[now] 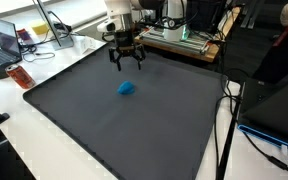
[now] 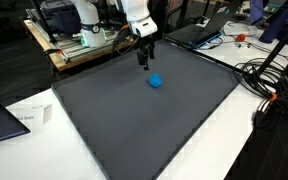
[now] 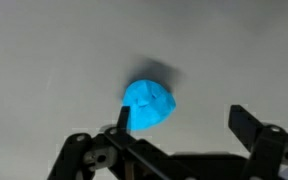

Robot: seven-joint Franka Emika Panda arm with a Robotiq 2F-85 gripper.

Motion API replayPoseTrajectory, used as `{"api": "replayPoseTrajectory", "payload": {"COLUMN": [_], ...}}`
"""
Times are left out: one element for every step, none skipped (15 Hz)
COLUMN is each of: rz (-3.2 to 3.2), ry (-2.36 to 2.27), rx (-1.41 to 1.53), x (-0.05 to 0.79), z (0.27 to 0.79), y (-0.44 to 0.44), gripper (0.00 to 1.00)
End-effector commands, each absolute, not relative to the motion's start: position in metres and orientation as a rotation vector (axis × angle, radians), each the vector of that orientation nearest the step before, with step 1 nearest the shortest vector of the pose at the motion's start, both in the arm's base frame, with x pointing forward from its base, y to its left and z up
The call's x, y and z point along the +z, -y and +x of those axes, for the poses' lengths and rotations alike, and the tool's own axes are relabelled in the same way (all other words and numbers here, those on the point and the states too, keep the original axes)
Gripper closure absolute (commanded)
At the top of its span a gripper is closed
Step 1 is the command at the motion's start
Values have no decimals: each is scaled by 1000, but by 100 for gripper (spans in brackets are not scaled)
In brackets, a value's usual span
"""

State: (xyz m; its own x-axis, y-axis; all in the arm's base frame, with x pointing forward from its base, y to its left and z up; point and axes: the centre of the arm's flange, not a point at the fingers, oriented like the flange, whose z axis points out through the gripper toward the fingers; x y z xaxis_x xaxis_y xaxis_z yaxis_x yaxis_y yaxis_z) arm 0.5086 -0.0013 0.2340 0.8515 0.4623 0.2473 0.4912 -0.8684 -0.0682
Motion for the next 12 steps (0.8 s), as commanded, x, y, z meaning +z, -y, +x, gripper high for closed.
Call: {"api": "replayPoseTrajectory", "payload": {"rz": [-2835,-2818,-2811,-2796,-2781,-2774,-2765,-2752,-2743,-2731,-2718,-2713], "ry": [800,809,819,832,848,857,870,886,902,923,931,949], "rx": [-416,-423,-436,-445,-447,-454,-454,-461,-469,-473,-475,-487], "x": [216,213,210,206,203,199,196,193,190,187,184,182], "z": [516,518,519,521,522,523,525,526,527,528,529,531], "y": [20,22,24,25,26,27,26,26,26,26,25,25], "gripper": [0,0,0,0,0,0,0,0,0,0,0,0]}}
